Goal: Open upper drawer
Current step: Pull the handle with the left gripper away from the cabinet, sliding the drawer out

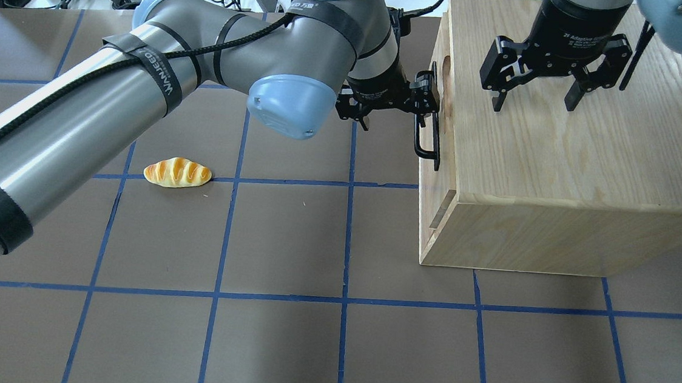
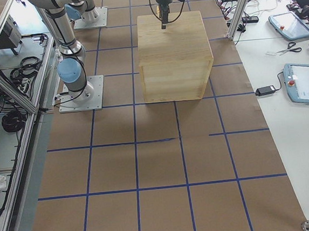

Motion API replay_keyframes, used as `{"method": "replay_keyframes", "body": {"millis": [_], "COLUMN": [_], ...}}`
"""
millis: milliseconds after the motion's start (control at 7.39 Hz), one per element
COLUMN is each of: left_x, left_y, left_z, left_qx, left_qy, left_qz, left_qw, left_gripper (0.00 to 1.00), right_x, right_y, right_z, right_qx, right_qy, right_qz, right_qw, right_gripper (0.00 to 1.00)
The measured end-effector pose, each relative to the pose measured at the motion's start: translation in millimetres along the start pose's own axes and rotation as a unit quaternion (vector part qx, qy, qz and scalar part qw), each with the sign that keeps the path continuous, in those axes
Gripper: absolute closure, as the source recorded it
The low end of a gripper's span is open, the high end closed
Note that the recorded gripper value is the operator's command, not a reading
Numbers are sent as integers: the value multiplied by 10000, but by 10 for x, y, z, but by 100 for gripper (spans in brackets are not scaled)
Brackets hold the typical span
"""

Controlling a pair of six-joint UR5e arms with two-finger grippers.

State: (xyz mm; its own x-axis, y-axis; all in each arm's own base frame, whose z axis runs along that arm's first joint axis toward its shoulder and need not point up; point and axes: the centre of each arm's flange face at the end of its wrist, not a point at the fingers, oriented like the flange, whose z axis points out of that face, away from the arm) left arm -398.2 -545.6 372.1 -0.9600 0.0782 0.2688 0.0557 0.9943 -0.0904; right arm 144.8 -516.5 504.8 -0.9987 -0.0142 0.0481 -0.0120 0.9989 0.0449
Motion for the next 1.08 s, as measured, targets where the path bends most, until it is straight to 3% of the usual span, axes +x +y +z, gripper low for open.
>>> {"method": "replay_keyframes", "body": {"millis": [1083], "left_x": [-384], "left_y": [-157], "left_z": [-193], "left_qx": [16], "left_qy": [-219], "left_qz": [48], "left_qw": [9997], "left_gripper": [0], "right_x": [2], "right_y": [-1], "right_z": [-2], "right_qx": [2], "right_qy": [0], "right_qz": [-2], "right_qw": [10000], "right_gripper": [0]}}
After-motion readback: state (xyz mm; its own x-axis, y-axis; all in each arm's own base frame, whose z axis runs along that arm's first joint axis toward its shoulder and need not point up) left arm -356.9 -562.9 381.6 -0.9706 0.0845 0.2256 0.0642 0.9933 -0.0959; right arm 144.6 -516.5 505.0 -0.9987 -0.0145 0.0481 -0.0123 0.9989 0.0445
